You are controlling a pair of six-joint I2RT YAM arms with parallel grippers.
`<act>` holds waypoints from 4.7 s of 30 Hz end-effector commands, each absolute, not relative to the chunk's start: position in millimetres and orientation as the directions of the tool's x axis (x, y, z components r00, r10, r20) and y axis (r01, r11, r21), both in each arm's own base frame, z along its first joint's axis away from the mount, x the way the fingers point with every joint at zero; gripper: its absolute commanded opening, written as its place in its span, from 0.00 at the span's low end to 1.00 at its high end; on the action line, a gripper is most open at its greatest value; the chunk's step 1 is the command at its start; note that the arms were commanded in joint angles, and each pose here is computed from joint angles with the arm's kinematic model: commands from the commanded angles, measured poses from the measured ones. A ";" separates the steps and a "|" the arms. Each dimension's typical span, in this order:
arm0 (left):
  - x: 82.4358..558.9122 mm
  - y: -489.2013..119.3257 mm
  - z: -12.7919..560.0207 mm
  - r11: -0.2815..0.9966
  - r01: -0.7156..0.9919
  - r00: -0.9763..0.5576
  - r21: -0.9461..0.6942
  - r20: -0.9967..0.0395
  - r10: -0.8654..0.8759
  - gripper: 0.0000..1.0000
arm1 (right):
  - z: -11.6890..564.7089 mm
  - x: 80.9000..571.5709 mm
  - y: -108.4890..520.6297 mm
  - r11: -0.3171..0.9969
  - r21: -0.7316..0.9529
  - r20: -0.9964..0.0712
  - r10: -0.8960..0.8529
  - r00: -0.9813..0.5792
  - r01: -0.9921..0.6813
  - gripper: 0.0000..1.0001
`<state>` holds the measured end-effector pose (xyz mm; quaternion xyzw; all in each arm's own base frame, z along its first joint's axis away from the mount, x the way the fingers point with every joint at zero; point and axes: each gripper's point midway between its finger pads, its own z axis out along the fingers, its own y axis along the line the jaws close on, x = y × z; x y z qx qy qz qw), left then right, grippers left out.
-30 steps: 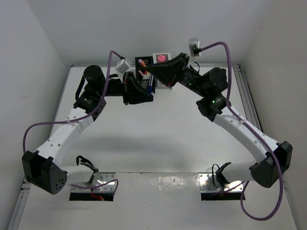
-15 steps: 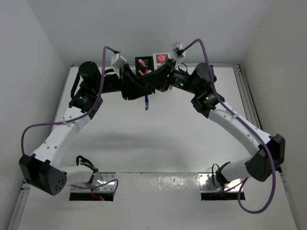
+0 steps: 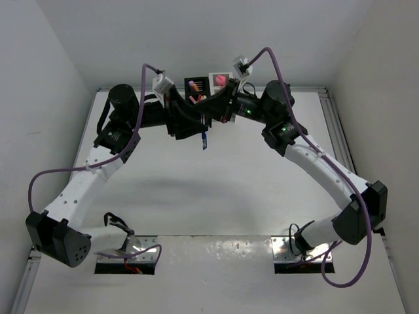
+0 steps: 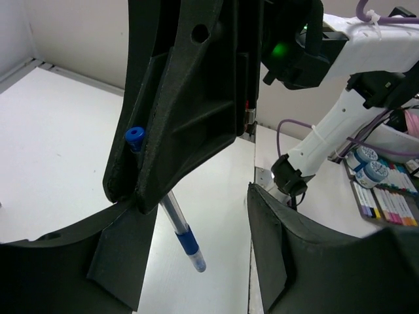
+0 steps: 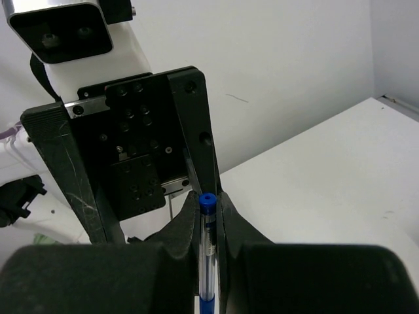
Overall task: Sort the stationery into containers
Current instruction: Close the pen cap on the pen, then place the pen in the storage box.
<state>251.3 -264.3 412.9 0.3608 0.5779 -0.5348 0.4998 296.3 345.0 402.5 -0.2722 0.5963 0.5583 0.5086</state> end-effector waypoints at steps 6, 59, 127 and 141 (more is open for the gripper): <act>246.9 -251.9 456.6 0.249 0.967 0.009 -0.042 -0.980 -0.199 0.63 | 407.2 286.6 352.1 0.147 0.479 -0.871 0.198 -0.449 -0.865 0.00; 177.1 -269.0 314.8 -0.154 -0.202 0.961 0.967 0.226 0.158 0.77 | 296.1 300.5 312.4 0.219 0.954 -0.257 0.245 -0.935 -0.205 0.00; 590.4 -297.3 335.1 0.591 0.804 0.228 0.061 -0.950 -0.212 0.00 | 289.6 421.6 87.0 0.529 0.807 -0.567 0.567 -0.597 -0.264 0.88; 602.5 -309.0 274.3 0.610 0.792 0.112 0.029 -0.989 -0.098 0.68 | 283.0 408.0 98.6 0.576 0.752 -0.626 0.474 -0.619 -0.319 0.88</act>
